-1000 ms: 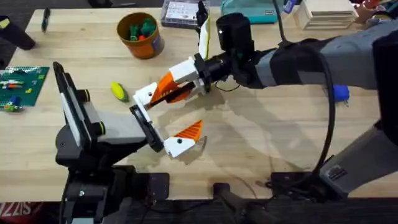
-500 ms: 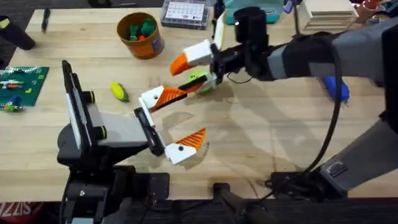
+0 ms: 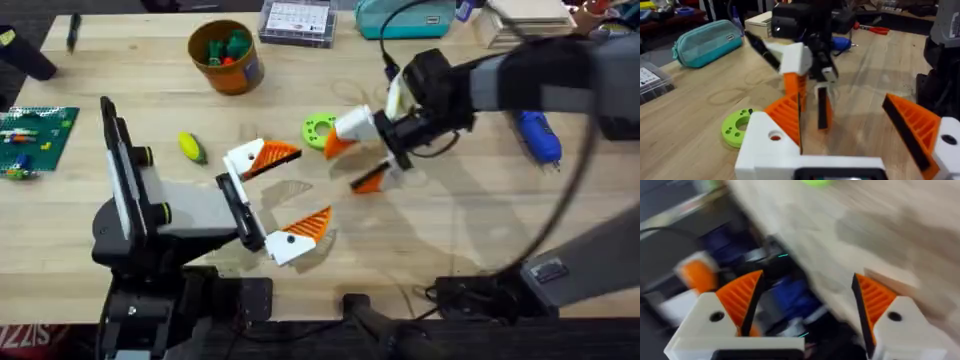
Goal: Pick up the gripper from the table and insert it into the empty holder that is missing its gripper. Then pick up a screw, insert it into the mounting hole, and use the screwdriver to tighten it. Finally, clean up the table by picking up the vegetable and placing it into the bucket.
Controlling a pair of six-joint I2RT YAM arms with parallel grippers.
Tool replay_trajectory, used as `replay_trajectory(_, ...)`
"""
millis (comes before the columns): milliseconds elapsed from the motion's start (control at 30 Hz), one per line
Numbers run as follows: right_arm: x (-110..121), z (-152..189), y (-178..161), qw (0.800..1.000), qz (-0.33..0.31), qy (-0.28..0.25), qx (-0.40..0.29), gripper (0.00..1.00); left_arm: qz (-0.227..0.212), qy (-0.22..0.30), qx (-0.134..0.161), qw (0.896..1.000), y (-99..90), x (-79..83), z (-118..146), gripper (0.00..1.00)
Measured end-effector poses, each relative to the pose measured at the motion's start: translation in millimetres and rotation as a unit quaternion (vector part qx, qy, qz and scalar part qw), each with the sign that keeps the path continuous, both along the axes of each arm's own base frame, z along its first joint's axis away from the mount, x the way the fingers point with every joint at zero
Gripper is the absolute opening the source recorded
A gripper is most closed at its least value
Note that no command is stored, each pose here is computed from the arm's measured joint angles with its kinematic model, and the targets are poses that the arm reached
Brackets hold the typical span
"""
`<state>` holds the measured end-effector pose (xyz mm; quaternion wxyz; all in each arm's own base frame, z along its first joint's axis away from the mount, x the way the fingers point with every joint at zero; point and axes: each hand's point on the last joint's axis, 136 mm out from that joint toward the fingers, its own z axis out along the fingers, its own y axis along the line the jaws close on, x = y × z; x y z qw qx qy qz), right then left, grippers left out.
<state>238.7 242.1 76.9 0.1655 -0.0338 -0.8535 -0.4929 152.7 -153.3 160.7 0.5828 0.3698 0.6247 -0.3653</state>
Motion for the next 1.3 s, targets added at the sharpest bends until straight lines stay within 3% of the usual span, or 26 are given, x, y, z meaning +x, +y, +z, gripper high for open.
replay_trajectory(67,-6,0,-15,0.997,0.019,-0.043,-0.059,0.994,0.000,0.000,0.000,1.000,0.0,0.0,0,0.997)
replay_trajectory(167,13,12,-32,0.977,0.045,-0.165,-0.126,0.994,0.000,0.000,0.000,1.000,0.0,0.0,0,0.996)
replay_trajectory(333,65,56,-48,0.898,0.074,-0.392,-0.185,0.994,0.000,0.000,0.000,1.000,0.0,0.0,0,0.996)
replay_trajectory(467,88,78,-45,0.842,0.097,-0.498,-0.185,0.994,0.000,0.000,0.000,1.000,0.0,0.0,0,0.996)
replay_trajectory(767,68,58,-9,0.780,0.228,-0.557,-0.171,0.995,0.000,0.000,0.000,1.000,0.0,0.0,0,0.996)
replay_trajectory(933,56,52,10,0.757,0.270,-0.572,-0.163,0.994,0.000,0.000,0.000,1.000,0.0,0.0,0,0.997)
replay_trajectory(967,55,52,13,0.752,0.273,-0.577,-0.162,0.943,0.000,0.000,0.000,1.000,0.0,0.0,0,0.997)
replay_trajectory(1067,58,55,17,0.743,0.273,-0.589,-0.161,0.613,0.000,0.000,0.000,1.000,0.0,0.0,0,0.997)
replay_trajectory(1133,61,56,18,0.740,0.269,-0.595,-0.161,0.572,0.000,0.000,0.000,1.000,0.0,0.0,0,0.996)
replay_trajectory(1300,70,53,21,0.734,0.266,-0.603,-0.165,0.602,0.000,0.000,0.000,1.000,0.0,0.0,0,0.997)
